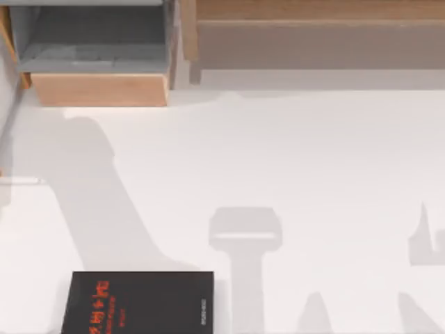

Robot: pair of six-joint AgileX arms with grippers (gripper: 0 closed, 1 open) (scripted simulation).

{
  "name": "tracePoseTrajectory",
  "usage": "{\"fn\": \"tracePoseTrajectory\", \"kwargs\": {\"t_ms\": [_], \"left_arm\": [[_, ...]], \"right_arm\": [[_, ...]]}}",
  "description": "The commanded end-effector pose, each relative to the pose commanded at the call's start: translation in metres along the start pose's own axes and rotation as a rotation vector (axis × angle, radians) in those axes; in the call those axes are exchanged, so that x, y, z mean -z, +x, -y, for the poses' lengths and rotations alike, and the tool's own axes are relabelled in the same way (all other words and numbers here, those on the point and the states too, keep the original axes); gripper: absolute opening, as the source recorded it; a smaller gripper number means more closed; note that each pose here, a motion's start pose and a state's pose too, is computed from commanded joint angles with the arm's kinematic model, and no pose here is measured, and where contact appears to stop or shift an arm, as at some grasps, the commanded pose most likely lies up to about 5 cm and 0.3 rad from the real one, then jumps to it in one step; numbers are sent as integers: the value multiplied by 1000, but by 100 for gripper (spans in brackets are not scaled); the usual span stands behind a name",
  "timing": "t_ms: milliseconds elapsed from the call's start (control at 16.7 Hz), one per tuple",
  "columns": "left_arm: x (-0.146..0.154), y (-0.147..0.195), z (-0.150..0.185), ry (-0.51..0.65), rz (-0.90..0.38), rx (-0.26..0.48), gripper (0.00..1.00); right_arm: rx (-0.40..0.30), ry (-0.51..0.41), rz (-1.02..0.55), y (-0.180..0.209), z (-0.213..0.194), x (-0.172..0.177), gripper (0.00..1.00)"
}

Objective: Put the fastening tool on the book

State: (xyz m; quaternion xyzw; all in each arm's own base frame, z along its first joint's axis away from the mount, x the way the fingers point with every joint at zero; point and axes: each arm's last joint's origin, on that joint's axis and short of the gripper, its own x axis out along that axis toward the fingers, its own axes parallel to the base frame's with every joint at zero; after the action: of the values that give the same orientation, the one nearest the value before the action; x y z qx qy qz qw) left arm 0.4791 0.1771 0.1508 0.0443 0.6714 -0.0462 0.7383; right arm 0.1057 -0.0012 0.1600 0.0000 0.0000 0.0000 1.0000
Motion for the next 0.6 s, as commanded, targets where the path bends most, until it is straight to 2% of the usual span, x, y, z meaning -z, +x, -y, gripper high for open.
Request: {"fn": "tracePoseTrajectory", "kwargs": {"t_ms": [600], "left_arm": [[-10,21,1,-1,6,1,100]], "right_arm": [[0,0,0,0,0,0,100]]}}
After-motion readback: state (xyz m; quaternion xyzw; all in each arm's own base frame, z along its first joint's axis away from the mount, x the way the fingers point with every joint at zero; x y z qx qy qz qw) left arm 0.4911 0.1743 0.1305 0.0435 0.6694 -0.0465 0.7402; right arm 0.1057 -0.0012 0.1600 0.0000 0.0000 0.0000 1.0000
